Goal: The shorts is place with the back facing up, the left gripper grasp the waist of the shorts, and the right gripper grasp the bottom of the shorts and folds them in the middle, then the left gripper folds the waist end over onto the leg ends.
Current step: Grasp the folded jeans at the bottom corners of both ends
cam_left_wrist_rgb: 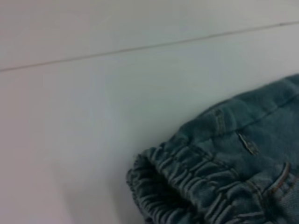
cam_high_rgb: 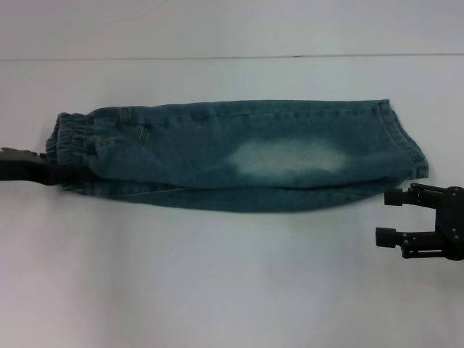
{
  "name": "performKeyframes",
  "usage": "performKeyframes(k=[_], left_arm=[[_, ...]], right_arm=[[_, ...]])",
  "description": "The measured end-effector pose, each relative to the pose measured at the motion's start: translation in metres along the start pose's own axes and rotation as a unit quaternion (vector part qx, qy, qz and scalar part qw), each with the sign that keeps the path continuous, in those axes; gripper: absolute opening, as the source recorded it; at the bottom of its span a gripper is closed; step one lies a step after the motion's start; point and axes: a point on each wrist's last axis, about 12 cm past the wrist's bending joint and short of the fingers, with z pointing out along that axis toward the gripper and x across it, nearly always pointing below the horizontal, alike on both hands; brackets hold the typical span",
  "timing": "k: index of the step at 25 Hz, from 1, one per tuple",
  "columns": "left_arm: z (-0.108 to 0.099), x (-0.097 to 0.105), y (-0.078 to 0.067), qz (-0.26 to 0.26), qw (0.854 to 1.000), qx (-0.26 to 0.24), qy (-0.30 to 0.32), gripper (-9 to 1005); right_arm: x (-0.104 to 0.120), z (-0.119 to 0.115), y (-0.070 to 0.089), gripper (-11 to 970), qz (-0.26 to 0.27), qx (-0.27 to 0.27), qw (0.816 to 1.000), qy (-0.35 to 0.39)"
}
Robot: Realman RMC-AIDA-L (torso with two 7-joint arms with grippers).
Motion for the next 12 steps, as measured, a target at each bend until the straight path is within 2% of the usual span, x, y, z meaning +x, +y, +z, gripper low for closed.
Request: performKeyframes(k=[4, 10, 12], left_arm=[[0.001, 0.0028, 0.0002, 0.007, 1.0, -0.008, 0.002, 924], [-0.0013, 0.0056, 0.0027, 0.004, 1.0, -0.015, -0.002, 716], [-0.0007, 0.0055, 0.0018, 0.007, 1.0, -0.014, -0.001, 617]], right_arm=[[0.0021, 0.0003, -0.0004, 944, 0.003, 0.005, 1.0, 0.0], [0.0043, 0.0012, -0.0011, 945, 0.006, 0.009, 1.0, 0.0], [0.0043, 0.0012, -0.0012, 945, 0.006, 0.01, 1.0, 0.0]])
